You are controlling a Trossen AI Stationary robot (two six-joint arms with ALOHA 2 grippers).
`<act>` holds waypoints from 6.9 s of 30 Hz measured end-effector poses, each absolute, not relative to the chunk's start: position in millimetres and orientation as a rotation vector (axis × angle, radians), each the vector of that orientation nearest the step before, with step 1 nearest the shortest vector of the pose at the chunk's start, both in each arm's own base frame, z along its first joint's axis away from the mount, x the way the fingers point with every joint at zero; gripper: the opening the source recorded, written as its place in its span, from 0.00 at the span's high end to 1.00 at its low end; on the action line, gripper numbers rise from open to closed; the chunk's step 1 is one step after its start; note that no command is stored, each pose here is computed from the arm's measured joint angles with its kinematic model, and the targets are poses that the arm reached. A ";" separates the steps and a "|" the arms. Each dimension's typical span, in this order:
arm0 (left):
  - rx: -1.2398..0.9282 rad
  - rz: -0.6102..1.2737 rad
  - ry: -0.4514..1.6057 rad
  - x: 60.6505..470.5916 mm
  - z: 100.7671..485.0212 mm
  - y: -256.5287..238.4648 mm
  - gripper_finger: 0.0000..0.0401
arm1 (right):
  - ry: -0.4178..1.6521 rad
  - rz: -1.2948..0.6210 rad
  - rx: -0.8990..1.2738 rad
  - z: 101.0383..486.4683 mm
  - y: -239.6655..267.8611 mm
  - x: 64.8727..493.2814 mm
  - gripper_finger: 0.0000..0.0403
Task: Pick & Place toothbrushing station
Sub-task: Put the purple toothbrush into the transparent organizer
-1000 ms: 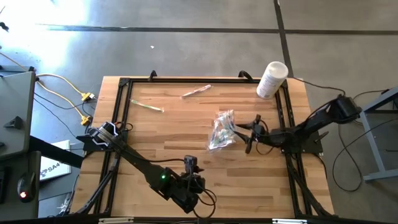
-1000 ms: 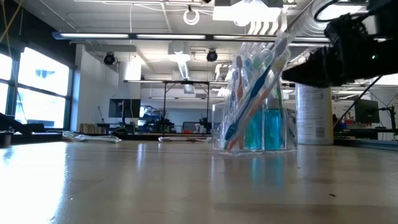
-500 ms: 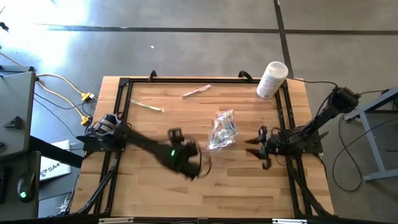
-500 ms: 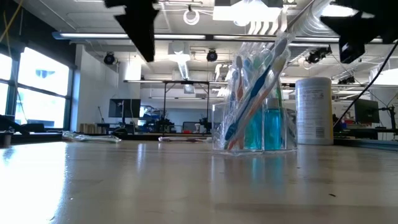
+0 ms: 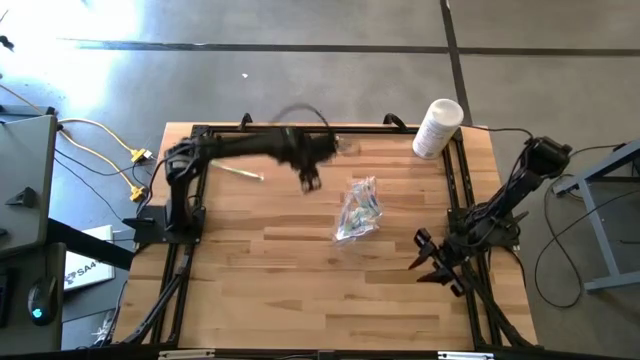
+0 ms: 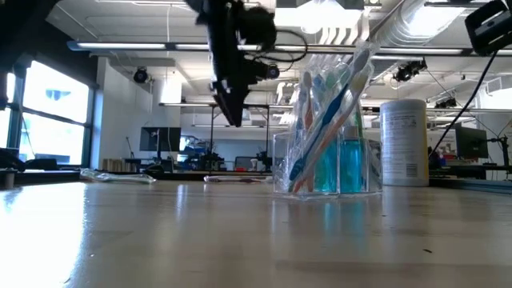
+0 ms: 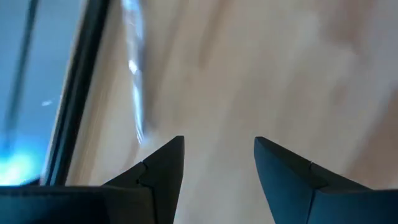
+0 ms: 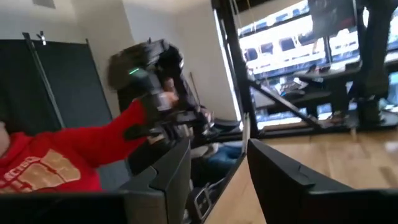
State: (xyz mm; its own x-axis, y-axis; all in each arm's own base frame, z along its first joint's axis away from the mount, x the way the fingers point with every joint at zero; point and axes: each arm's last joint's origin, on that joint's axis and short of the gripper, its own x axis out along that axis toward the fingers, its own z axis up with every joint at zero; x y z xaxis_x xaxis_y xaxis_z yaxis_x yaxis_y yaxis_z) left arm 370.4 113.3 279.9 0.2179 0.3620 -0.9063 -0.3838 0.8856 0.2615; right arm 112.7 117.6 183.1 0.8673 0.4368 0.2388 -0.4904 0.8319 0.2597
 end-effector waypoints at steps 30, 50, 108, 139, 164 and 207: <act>-0.458 0.646 1.096 345.7 180.6 238.6 0.53 | -0.020 0.410 0.380 174.7 166.6 151.3 0.63; -0.533 0.702 1.347 340.4 152.0 215.6 0.96 | -0.025 0.390 0.228 171.6 164.7 153.7 0.63; 0.026 -0.068 0.267 372.2 242.0 -189.7 0.98 | -0.070 0.221 -0.086 216.0 191.6 187.9 0.47; 0.090 -0.096 0.283 386.4 229.1 -175.4 0.98 | -0.156 0.241 -0.126 225.6 171.9 209.3 0.83; 0.236 0.208 0.456 379.1 216.3 -162.1 0.41 | -0.061 -0.043 -0.239 224.1 140.5 224.8 0.98; 0.296 0.554 0.674 334.0 234.6 -168.4 0.41 | 0.181 -0.067 0.208 197.8 44.0 266.0 0.97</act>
